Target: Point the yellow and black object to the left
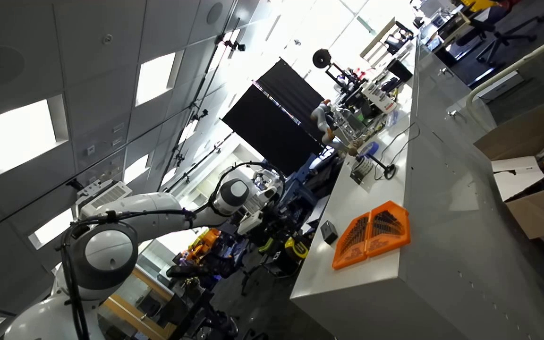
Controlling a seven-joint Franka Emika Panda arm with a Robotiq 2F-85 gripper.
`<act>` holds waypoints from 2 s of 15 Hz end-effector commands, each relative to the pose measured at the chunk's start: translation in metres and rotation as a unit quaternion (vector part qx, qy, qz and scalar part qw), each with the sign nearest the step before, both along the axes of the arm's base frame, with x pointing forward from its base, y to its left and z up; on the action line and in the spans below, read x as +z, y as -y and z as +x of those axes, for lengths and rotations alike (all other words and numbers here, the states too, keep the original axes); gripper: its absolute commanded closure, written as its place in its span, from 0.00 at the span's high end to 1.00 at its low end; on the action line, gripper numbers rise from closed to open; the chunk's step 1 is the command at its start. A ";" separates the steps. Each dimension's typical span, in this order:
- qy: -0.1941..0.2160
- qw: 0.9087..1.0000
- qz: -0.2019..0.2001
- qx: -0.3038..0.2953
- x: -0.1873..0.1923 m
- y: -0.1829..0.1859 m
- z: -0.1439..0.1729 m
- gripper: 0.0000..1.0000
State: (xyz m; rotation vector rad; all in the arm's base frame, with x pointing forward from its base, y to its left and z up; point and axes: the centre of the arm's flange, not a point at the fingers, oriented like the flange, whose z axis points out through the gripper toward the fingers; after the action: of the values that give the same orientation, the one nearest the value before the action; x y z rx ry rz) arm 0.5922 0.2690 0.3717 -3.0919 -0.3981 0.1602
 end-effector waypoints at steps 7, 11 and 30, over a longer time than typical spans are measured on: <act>-0.017 0.962 -0.012 0.274 0.007 0.008 0.011 0.28; -0.012 0.924 -0.018 0.383 -0.003 -0.004 0.013 0.28; 0.012 0.840 0.000 0.542 -0.060 -0.041 0.018 0.79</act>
State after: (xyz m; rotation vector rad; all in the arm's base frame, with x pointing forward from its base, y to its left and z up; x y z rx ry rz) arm 0.6057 0.3066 0.3015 -2.4367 -2.0332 0.1402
